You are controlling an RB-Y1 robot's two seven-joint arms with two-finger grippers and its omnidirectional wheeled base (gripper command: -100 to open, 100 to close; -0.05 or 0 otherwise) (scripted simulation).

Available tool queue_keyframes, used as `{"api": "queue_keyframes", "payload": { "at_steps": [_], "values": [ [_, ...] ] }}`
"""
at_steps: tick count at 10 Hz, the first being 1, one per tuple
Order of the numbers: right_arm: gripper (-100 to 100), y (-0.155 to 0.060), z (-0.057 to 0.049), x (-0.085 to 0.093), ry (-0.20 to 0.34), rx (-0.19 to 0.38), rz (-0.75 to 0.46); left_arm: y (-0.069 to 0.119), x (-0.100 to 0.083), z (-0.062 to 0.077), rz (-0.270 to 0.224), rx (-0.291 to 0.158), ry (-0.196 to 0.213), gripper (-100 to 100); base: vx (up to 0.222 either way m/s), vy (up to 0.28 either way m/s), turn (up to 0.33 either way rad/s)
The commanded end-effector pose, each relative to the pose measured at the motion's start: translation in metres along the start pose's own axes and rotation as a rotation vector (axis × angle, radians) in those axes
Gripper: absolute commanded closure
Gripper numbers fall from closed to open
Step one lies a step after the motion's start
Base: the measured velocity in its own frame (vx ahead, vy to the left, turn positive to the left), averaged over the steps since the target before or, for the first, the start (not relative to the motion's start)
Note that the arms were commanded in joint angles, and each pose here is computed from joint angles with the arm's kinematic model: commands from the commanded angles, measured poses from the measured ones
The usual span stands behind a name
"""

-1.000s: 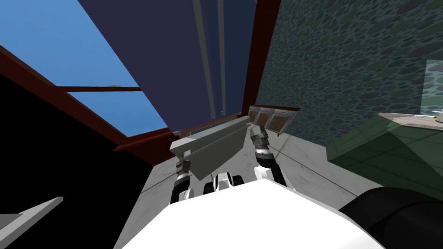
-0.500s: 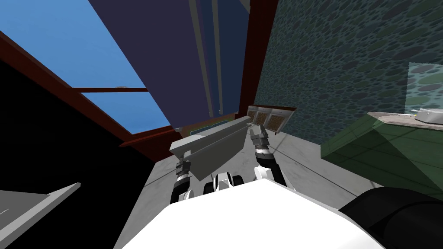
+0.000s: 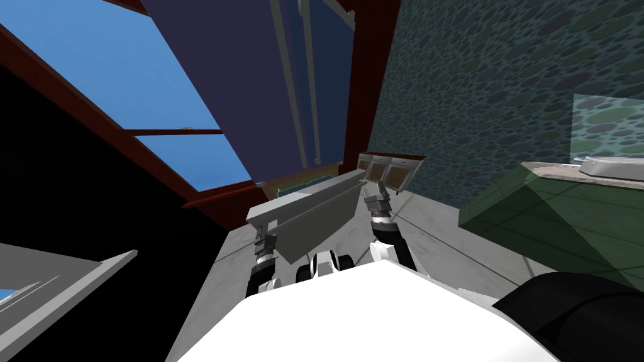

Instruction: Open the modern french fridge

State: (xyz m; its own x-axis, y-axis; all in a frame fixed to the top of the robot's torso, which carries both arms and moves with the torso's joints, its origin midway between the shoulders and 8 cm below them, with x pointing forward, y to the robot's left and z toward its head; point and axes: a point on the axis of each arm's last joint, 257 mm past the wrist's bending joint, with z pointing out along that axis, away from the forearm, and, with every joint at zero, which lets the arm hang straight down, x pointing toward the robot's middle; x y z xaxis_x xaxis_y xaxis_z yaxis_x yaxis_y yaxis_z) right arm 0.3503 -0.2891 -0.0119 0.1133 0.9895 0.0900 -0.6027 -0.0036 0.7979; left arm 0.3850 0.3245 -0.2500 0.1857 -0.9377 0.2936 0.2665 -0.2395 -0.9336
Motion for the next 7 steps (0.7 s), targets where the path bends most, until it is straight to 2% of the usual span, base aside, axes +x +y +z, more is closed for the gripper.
{"api": "queue_keyframes", "payload": {
  "at_steps": [1, 7],
  "values": [
    [0, 0.000, 0.000, 0.000, 0.000, 0.000, 0.000, -0.015, 0.003, 0.008, -0.001, 0.000, 0.002, -100, 0.027, 0.000, 0.008],
    [0, 0.000, 0.000, 0.000, 0.000, 0.000, 0.000, -0.046, 0.010, 0.020, -0.003, -0.002, 0.007, -100, 0.004, -0.007, 0.007]
  ]
}}
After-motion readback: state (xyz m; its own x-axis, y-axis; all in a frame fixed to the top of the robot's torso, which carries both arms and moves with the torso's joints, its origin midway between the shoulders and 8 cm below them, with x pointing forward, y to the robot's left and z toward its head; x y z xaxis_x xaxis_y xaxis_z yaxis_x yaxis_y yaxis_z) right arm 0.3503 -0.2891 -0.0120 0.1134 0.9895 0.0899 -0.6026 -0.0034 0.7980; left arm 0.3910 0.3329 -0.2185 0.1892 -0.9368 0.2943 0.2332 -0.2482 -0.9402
